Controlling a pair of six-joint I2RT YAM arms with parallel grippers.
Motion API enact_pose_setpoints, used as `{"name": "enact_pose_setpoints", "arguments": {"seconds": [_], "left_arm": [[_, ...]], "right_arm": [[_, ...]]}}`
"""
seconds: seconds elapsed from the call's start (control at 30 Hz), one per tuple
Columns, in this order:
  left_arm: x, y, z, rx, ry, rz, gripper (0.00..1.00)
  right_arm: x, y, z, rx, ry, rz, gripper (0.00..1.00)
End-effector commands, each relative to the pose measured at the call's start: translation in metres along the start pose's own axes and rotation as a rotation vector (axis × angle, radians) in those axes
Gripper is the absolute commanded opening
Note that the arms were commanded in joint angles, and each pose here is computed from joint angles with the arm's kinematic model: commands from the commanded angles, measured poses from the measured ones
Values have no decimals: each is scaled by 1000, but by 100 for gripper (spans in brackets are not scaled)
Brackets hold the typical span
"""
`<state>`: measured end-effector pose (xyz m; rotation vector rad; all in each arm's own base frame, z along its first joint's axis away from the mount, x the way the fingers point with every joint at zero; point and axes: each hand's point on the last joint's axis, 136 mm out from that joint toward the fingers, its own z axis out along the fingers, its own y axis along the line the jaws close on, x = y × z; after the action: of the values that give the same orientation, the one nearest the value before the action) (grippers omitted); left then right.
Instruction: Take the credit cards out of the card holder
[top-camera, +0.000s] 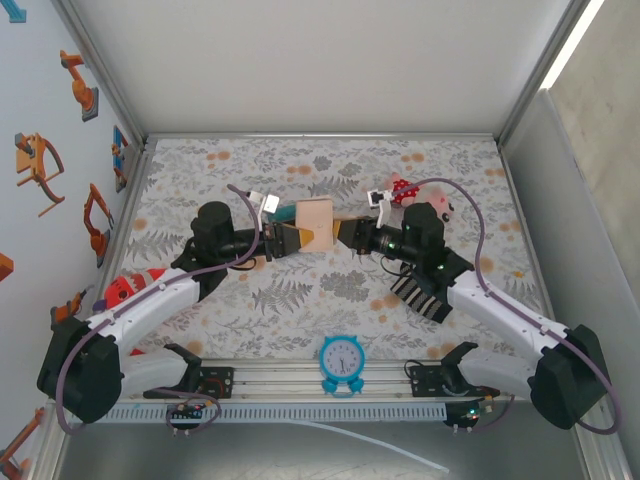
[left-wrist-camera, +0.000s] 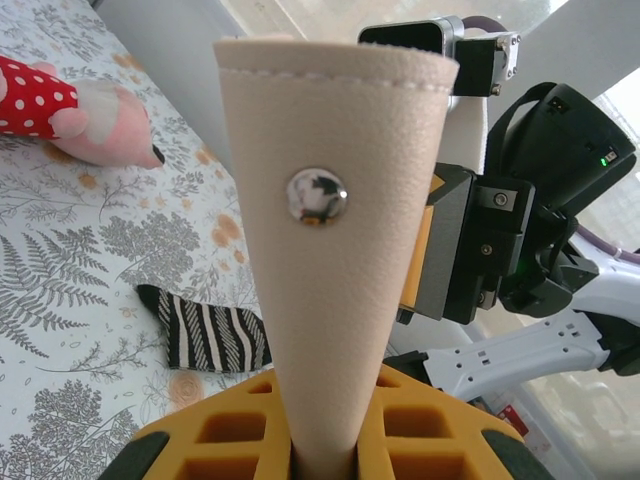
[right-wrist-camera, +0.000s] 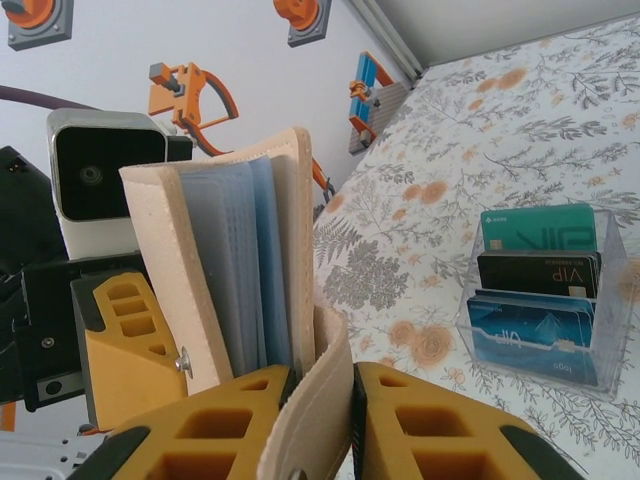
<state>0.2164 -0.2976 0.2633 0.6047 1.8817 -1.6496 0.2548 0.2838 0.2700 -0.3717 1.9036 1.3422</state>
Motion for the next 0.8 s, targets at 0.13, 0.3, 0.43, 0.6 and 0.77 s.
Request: {"name": "enact_pose_setpoints", "arguments": {"seconds": [0.13,0.3,0.43,0.6,0.77], "left_arm": [[-1,-29,-3,103,6,61,0],[-2,-31,-2,117,5,59,0],[-2,-33,-2,129,8,61,0],[-2,-34,-2,136,11,66,0],[-2,-32,1,138,17,63,0]], "right_arm": [[-1,12,-4,-77,-14,-8,21],[5,28,-3,-182,17,-18,23],[5,39,-4,-249,21,-33,24],[7,41,-3,-269,33,-34,27],[10,39,1,-293,43,-14,27]]}}
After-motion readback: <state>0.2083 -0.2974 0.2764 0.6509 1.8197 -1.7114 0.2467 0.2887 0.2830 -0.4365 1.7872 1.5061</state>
